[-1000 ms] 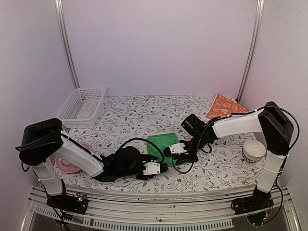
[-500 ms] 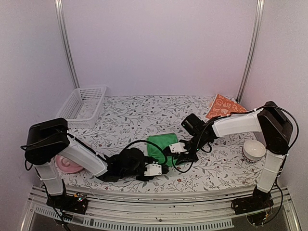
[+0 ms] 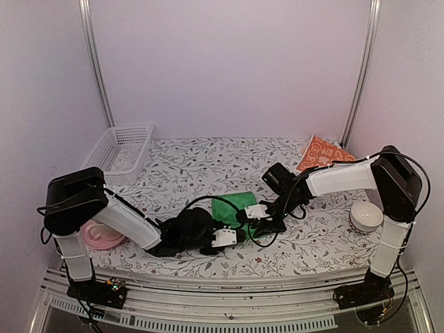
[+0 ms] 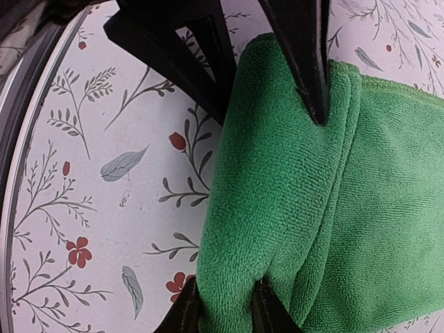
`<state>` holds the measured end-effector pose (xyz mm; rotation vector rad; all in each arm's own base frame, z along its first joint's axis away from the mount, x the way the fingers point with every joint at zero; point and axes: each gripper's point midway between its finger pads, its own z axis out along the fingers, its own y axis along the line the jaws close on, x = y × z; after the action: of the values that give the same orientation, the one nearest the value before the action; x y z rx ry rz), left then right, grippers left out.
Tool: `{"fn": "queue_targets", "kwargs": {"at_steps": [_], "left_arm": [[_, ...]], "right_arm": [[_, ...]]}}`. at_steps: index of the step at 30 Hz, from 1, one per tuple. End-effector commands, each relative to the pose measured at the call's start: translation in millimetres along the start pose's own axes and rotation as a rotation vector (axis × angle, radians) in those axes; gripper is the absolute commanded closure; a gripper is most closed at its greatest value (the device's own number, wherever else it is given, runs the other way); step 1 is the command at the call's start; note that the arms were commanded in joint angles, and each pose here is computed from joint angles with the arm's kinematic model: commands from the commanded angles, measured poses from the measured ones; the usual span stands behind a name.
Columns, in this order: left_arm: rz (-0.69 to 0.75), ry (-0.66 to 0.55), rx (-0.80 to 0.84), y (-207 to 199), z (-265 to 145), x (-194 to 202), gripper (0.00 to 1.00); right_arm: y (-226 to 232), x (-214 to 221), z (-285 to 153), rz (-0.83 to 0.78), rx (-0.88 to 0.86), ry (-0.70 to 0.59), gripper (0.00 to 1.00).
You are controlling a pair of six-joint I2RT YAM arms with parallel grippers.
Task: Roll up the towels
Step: Roll the towel at the center of the board.
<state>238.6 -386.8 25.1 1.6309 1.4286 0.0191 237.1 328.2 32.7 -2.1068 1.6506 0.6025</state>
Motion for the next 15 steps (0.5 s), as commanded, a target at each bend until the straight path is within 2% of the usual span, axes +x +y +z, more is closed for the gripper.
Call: {"fn": "queue_targets", "kwargs": {"at_steps": [1, 5, 15], "left_arm": [[-0.012, 0.104, 0.087, -20.1, 4.8, 33.3, 0.58], [-0.012, 0.111, 0.096, -19.8, 6.2, 33.9, 0.65], [-0.039, 0.120, 0.112, -20.2, 6.3, 39.0, 0.64]], "right_arm": [[7.3, 11.7, 2.0, 0.049, -0.048, 0.029, 0.75], [6.8, 13.9, 2.8, 0.056, -0.051, 0.031, 0.75], [4.9, 17.9, 11.0, 0.091, -0.074, 0.025, 0.74]]}}
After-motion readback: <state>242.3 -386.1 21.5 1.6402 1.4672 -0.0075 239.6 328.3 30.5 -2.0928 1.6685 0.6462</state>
